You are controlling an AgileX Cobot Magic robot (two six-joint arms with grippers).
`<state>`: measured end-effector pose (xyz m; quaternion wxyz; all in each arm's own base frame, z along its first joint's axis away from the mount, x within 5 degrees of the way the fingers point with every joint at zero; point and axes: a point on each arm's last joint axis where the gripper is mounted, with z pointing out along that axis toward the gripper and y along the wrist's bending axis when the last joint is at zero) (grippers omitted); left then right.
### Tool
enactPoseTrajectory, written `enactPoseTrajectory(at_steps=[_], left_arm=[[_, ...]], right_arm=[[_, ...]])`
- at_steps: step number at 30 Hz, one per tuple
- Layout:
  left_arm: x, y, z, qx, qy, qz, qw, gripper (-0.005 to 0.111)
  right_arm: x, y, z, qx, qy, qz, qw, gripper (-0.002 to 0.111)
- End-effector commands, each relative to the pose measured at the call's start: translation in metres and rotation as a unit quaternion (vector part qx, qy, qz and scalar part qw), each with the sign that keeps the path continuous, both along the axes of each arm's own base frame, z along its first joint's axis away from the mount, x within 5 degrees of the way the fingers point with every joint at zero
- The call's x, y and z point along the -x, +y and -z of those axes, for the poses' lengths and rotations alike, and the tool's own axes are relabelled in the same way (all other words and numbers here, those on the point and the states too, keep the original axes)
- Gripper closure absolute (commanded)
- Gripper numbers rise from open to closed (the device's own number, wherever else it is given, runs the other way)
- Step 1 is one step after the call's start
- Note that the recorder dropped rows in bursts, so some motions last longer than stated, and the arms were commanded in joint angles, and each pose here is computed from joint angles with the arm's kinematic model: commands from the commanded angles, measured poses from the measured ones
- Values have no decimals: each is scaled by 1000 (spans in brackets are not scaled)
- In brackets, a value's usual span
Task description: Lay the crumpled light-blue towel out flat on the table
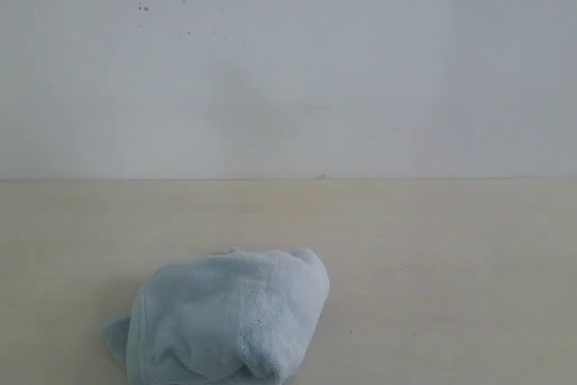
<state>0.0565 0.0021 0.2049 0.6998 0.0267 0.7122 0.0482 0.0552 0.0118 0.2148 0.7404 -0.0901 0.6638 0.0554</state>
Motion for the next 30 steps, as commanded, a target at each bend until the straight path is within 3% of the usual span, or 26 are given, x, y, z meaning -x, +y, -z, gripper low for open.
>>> enactPoseTrajectory(at_steps=[1,25,27,30], left_arm=[[0,0,1,-1,-3,-2,1000,103],[0,0,-2,-7,-15,-1,1000,103],[0,0,-3,41,-25,2,999,103],[0,-1,-6,224,-44,9,974,103]], right_arm=[[1,0,-1,-2,-8,-1,1000,107],[1,0,-1,-2,-8,-1,1000,107],[1,0,-1,-2,-8,-1,1000,107],[1,0,-1,-2,-8,-1,1000,107]])
